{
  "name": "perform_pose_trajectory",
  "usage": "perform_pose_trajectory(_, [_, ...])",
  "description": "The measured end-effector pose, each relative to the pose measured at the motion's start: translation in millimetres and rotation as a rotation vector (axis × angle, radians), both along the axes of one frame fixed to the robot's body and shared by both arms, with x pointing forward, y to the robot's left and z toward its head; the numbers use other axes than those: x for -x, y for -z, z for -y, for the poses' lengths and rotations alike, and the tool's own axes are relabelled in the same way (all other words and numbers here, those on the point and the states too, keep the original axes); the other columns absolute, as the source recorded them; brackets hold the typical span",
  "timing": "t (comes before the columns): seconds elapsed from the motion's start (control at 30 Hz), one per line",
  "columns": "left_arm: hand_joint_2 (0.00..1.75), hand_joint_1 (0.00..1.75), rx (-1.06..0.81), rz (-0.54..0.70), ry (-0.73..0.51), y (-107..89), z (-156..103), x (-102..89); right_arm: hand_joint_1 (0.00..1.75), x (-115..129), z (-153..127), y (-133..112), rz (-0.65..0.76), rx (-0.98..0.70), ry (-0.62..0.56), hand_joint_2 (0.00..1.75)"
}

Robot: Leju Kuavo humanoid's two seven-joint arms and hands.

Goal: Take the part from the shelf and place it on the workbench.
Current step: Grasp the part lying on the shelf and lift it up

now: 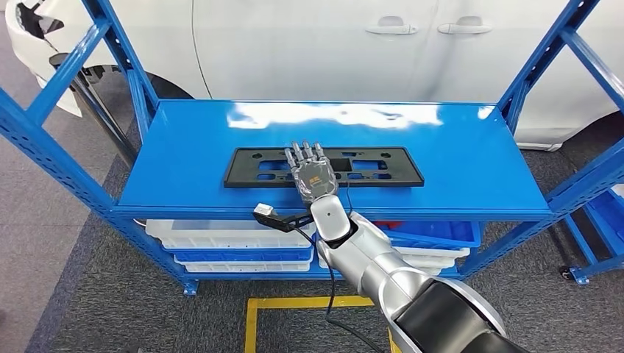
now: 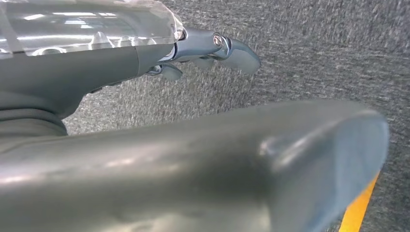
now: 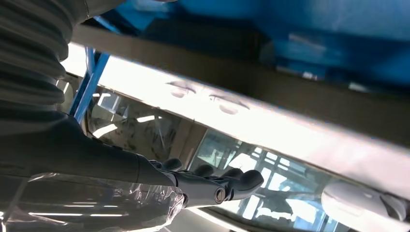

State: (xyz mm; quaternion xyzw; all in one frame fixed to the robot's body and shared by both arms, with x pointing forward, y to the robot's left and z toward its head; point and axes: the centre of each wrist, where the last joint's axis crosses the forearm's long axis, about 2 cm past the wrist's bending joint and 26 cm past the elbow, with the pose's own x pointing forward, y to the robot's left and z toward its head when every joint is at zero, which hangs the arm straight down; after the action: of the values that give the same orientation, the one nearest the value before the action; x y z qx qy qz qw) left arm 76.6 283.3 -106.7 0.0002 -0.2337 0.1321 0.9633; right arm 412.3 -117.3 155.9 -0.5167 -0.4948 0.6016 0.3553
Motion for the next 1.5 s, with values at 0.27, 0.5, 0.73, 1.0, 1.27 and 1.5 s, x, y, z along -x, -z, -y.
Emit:
perform_pose_trajectory(0.27, [0.00,0.00,0.001,-0.004,-0.001,0.5,0.2,3.0,0.00,1.3,-0.5,1.8,-0.005,0.000,-0.003,1.75])
perform_pose_trajectory(0.5, [0.00,0.00,0.000,-0.003,-0.004,0.7,-0.4,3.9,0.42,2.5,-5.9,0.3,-0.016,-0.001,-0.013,1.75])
perform_pose_trajectory(0.73, [0.00,0.00,-0.004,0.001,-0.010,1.1,-1.6,6.2,1.75,5.7,-11.8,3.2,-0.119,0.046,-0.030,1.75])
perform_pose_trajectory(1.0, [0.00,0.00,-0.012,0.001,-0.015,1.0,-2.1,5.5,1.75,2.9,-14.0,-1.9,-0.157,0.072,-0.011,1.75])
perform_pose_trajectory(1.27, [0.00,0.00,-0.015,0.011,-0.013,0.6,-2.1,3.3,1.75,0.5,-12.3,-4.6,-0.152,0.070,0.003,1.75])
perform_pose_trajectory(1.5, [0.00,0.00,-0.027,0.093,0.015,0.3,-2.2,1.4,1.75,-1.6,-10.0,-7.0,-0.126,0.016,0.008,1.75])
